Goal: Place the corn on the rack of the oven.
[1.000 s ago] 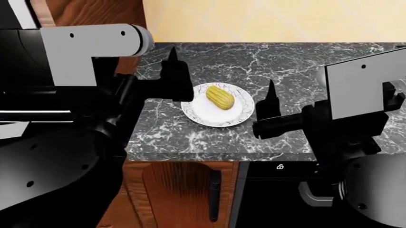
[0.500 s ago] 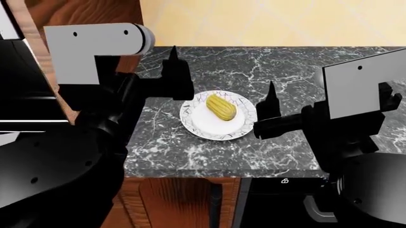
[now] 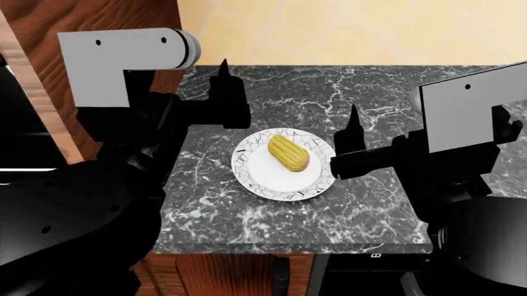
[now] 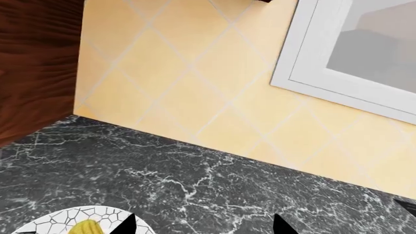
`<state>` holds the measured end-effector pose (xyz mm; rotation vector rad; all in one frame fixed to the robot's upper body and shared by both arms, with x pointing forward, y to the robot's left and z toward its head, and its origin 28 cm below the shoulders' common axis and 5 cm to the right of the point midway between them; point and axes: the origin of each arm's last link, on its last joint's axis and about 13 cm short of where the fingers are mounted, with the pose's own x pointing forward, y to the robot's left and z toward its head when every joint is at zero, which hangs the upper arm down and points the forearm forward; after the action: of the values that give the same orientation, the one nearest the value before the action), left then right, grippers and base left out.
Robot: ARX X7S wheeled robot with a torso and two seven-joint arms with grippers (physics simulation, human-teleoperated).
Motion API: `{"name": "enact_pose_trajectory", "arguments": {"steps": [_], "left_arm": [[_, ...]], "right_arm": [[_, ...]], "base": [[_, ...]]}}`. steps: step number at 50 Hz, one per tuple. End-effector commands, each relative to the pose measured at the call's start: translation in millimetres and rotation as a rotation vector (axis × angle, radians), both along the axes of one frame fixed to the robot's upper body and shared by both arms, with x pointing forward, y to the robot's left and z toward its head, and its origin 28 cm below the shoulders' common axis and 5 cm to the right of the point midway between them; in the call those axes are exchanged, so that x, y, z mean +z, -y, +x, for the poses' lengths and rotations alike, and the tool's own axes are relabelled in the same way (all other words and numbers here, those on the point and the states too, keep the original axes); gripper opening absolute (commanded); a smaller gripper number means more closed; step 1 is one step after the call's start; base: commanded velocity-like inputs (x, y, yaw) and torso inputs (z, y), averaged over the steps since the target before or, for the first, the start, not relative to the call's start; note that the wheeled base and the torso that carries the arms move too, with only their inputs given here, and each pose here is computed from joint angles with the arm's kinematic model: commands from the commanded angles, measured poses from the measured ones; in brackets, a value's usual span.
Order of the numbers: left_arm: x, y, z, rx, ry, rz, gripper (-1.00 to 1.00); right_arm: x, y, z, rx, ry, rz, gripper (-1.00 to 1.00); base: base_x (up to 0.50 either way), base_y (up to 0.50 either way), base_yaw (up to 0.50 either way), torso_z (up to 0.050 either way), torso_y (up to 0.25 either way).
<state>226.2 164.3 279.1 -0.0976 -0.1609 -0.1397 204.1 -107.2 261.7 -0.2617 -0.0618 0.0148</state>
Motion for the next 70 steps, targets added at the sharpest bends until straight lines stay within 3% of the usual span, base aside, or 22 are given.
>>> {"name": "enact_pose_trajectory", "arguments": {"steps": [1,32,38,49,56,70], "left_arm": [[-1,0.1,1,0.001,-0.004,0.003,1.0],[-2,-1.9,5,0.006,-0.006,0.002,1.0],[-3,-2.3,7,0.009,-0.008,0.003,1.0],[-4,-2.1,14,0.008,-0.012,0.003,1.0],[-5,-3.2,16,0.008,-0.014,0.005,1.0],[-6,-4.0,19,0.015,-0.017,0.006,1.0]], "right_arm": [[-1,0.7,1,-0.006,-0.003,0.001,1.0],[0,1.1,6,0.001,-0.004,-0.003,1.0],[6,8.2,9,0.06,-0.071,0.028,1.0],[29,31.8,17,0.261,-0.244,-0.062,1.0],[32,38.3,23,0.29,-0.351,-0.131,1.0],[23,42.6,41,0.34,-0.471,-0.161,1.0]], "base": [[0.11,0.0,0.0,0.0,0.0],[0.08,0.0,0.0,0.0,0.001],[0.0,0.0,0.0,0.0,0.0],[0.0,0.0,0.0,0.0,0.0],[0.0,0.0,0.0,0.0,0.0],[0.0,0.0,0.0,0.0,0.0]]}}
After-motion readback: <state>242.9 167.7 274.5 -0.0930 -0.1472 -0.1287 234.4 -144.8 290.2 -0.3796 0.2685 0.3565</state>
